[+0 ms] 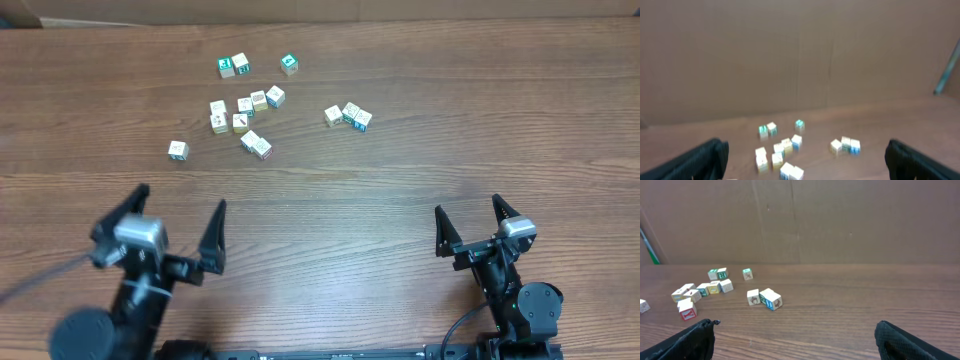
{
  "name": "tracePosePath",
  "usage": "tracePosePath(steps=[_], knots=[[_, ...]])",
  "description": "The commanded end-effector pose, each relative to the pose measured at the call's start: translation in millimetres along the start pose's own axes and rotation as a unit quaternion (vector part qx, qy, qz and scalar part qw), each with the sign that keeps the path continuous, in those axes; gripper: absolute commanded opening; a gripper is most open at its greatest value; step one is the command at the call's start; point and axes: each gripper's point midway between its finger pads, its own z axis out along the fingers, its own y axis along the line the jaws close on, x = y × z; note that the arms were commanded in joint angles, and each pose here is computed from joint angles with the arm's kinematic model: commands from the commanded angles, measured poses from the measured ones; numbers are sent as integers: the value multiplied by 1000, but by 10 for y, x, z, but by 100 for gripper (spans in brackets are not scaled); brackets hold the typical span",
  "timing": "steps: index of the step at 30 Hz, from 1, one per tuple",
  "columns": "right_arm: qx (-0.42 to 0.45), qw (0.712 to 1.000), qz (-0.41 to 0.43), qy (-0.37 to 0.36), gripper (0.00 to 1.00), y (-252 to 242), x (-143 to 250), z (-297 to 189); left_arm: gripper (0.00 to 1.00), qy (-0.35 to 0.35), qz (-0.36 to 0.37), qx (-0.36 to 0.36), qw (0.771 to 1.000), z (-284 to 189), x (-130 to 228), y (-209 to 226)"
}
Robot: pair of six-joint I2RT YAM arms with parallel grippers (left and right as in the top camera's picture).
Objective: Form a tower
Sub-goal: 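Reach the left gripper forward over the block cluster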
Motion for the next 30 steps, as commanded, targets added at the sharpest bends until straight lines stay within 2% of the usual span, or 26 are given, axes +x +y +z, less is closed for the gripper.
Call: tracePosePath(steps=[1, 6, 12, 17, 20, 23, 24, 25, 26, 30], knots=[[1, 1000, -2, -2, 100, -6, 18, 0, 99, 51, 2, 6, 999, 168, -287, -12], [1, 1000, -2, -2, 100, -6, 18, 0, 100, 179, 20, 19, 984, 467, -506, -2], [1, 1000, -2, -2, 100, -6, 18, 0, 100, 327, -4, 21, 945, 858, -526, 63], [1, 1000, -2, -2, 100, -6, 18, 0, 100, 402, -31, 45, 914, 1246, -335, 46], [1, 1000, -2, -2, 100, -6, 18, 0, 99, 428, -60, 85, 898, 1493, -131, -55], [1, 1000, -2, -2, 100, -6, 18, 0, 100, 460, -75, 93, 880, 1660, 103, -54], [1, 1000, -2, -2, 100, -6, 18, 0, 81, 475, -85, 90, 871, 1691, 197, -48], [1, 1000, -2, -2, 100, -6, 18, 0, 35, 491, -95, 86, 862, 1718, 293, -38], [1, 1000, -2, -2, 100, -6, 18, 0, 4, 504, -101, 83, 854, 1742, 373, -31], [1, 1000, -2, -2, 100, -6, 18, 0, 4, 557, -130, 83, 816, 1803, 707, -43]])
